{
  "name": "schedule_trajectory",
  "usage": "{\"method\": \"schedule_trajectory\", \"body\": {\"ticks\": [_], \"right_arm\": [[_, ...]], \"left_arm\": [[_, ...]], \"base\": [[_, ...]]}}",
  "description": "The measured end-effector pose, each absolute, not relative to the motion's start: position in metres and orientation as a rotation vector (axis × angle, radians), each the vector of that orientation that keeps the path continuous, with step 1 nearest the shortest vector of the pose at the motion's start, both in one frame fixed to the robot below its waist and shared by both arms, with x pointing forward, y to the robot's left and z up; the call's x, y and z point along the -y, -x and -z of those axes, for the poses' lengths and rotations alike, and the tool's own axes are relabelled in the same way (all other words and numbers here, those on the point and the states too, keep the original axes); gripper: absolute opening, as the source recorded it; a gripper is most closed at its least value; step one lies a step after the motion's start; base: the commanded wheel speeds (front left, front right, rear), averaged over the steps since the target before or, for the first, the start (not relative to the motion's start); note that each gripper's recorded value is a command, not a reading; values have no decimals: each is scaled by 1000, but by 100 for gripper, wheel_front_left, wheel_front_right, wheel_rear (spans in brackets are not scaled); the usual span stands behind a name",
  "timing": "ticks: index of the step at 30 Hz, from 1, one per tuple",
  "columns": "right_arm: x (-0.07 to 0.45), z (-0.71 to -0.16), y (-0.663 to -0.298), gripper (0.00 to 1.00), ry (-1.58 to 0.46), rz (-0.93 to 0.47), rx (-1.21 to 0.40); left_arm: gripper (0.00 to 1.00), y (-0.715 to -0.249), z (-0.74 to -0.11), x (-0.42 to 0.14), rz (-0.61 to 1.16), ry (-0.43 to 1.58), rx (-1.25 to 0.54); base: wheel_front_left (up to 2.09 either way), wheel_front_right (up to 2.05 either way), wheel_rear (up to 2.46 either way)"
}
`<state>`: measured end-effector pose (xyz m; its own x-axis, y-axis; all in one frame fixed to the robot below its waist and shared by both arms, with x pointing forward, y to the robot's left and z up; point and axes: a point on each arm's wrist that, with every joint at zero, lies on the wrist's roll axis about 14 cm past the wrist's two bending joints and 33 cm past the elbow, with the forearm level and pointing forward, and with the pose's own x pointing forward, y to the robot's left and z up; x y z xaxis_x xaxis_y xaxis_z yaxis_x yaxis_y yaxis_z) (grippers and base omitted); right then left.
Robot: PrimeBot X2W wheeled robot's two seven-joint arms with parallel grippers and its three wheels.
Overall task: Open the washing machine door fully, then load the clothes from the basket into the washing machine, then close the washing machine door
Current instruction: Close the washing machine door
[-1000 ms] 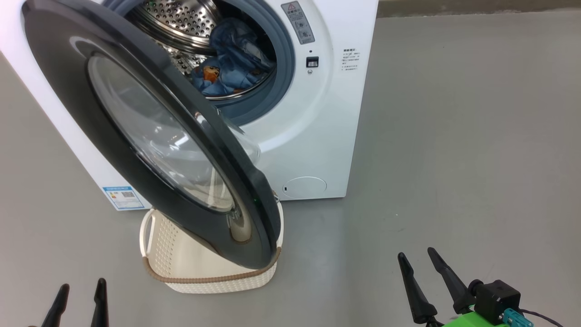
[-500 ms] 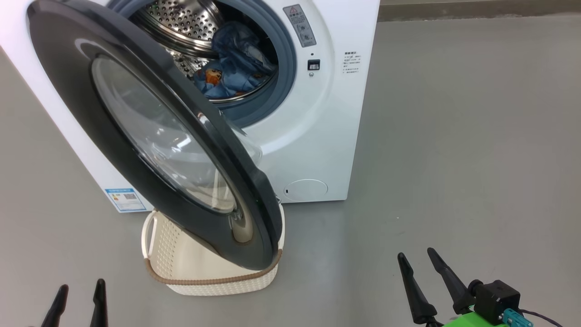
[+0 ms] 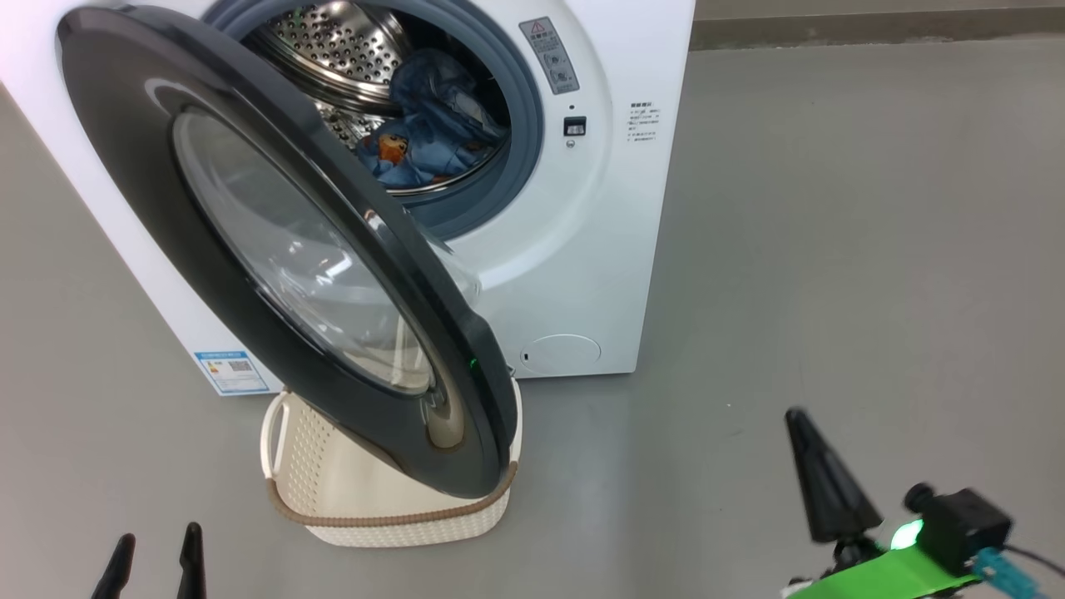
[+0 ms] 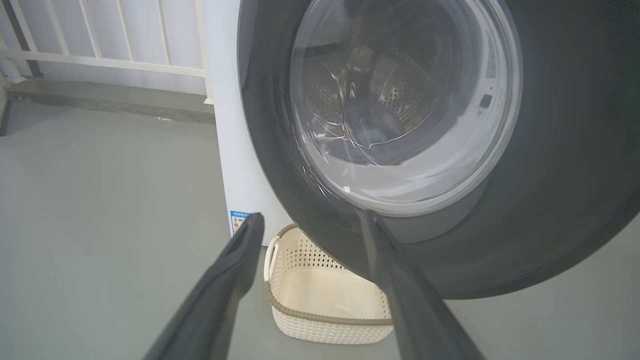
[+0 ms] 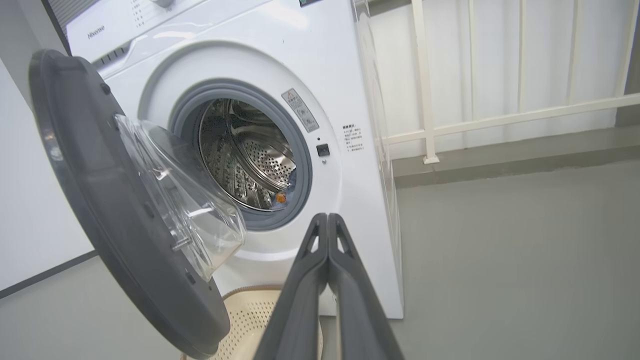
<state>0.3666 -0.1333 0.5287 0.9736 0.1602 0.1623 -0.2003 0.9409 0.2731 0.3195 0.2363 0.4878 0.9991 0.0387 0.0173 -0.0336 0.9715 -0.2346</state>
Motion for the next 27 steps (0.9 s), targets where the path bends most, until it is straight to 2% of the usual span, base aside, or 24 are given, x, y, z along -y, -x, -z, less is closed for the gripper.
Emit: {"method": "schedule_trajectory", "body": {"ticks": [8,15,21,27], "right_arm": [[125,-623,-369,0,-316,-252,430],[71,-692,-353,0,-343,-463,627],[2,-715,-331,0,-339,-714,685],[-54,-695,-318,0,-335,-905,602]], "left_arm": [[100,-320,-484,-236,-38,239,8],[100,-319,-480,-234,-40,250,-6],[100,-318,-480,-238,-56,255,-2],[100,-316,-481,-243,-74,262,2]], "base": [[0,0,0],[0,0,0],[0,0,0],[0,0,0]]}}
